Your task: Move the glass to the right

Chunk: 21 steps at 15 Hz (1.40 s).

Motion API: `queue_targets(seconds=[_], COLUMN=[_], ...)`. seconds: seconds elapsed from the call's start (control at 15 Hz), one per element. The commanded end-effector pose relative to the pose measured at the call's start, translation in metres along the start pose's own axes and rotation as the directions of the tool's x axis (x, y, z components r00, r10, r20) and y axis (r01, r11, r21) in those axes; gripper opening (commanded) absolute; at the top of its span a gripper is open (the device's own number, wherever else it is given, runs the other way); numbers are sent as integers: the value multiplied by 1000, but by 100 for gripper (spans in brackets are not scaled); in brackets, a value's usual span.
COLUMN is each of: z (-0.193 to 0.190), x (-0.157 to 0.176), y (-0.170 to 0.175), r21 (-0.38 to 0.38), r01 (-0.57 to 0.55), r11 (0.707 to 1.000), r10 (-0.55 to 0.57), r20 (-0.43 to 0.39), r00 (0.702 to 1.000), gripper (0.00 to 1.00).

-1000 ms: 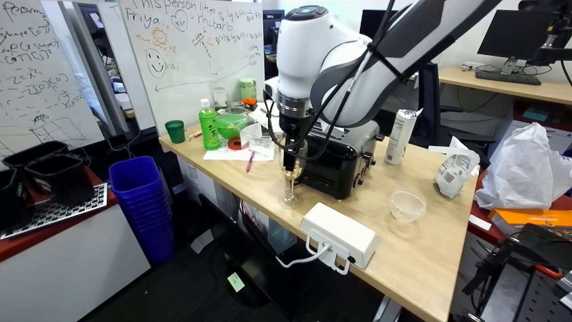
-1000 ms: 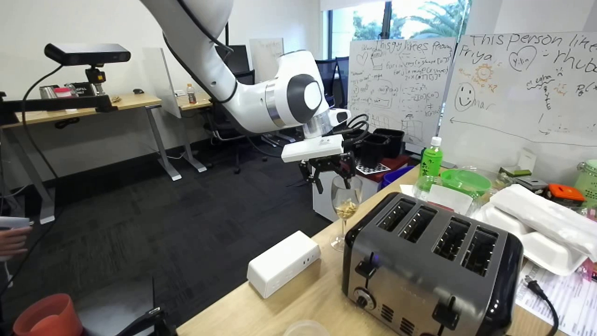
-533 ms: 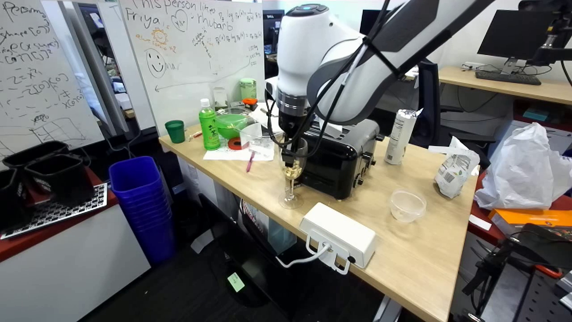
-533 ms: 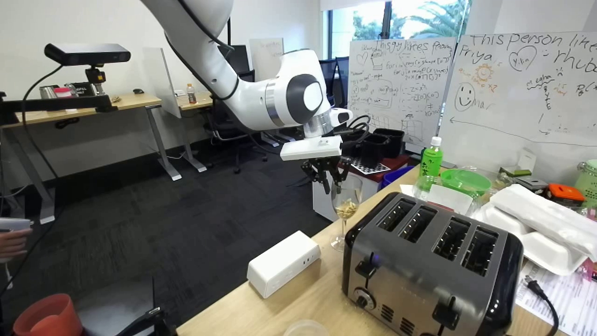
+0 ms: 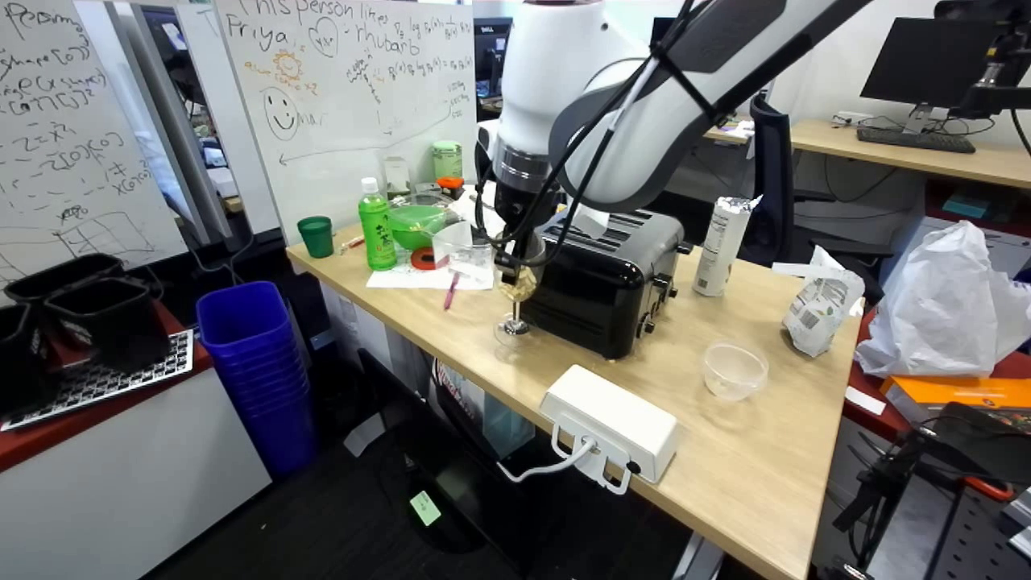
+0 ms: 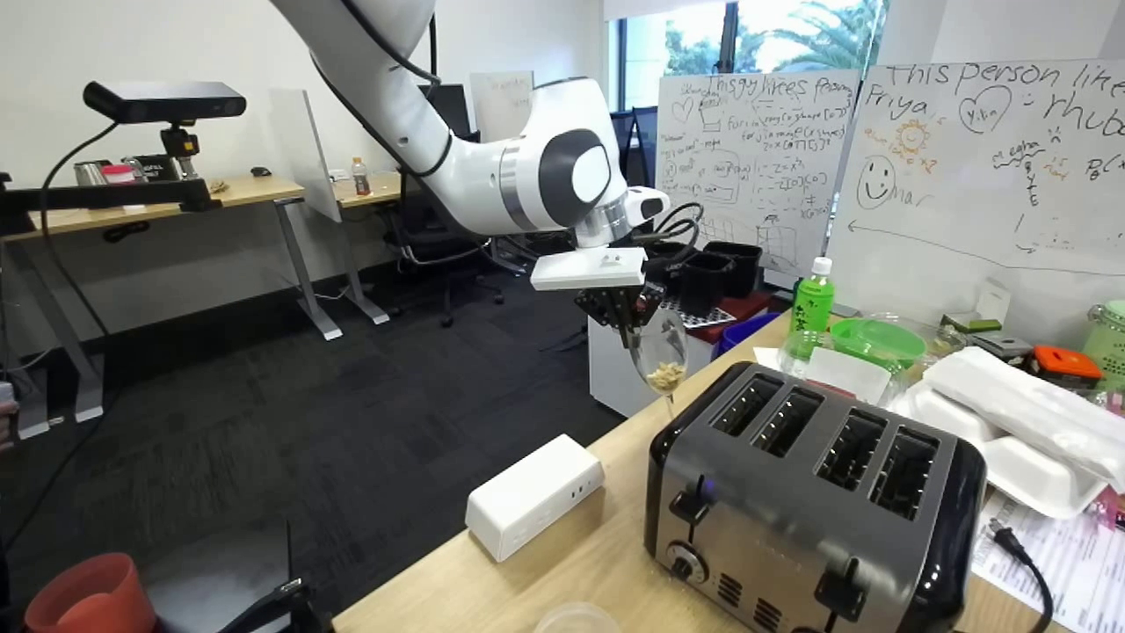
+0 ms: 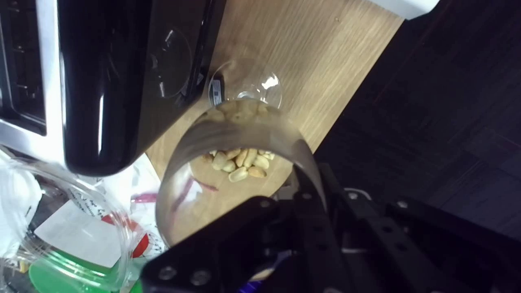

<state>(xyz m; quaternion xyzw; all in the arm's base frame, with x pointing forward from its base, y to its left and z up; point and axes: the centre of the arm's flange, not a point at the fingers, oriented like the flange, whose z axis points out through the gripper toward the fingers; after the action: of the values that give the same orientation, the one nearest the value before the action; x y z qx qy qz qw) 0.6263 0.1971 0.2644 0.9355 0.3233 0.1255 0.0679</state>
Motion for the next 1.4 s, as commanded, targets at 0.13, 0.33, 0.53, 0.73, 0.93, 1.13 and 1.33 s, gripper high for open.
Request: queue_targets(seconds=[0.13,0.33,0.53,0.73,0.93,1.13,1.33], z=[-38,-68,-104,-135,-155,-171,-179], x=[-2,-4,-11,-33,-64,-98,-141], y=[4,10,20,36,56,76,90], r21=[14,21,43,37,29,9,10], r01=[-39,-86,-154,-245,-337,-433,-553], r11=[999,996,987,969,941,901,833], r10=[40,89,160,244,327,410,526], r20=[-114,-188,-273,-311,-335,-341,-325], r00=[993,978,949,919,884,846,786], gripper=[2,2,2,2,2,2,2])
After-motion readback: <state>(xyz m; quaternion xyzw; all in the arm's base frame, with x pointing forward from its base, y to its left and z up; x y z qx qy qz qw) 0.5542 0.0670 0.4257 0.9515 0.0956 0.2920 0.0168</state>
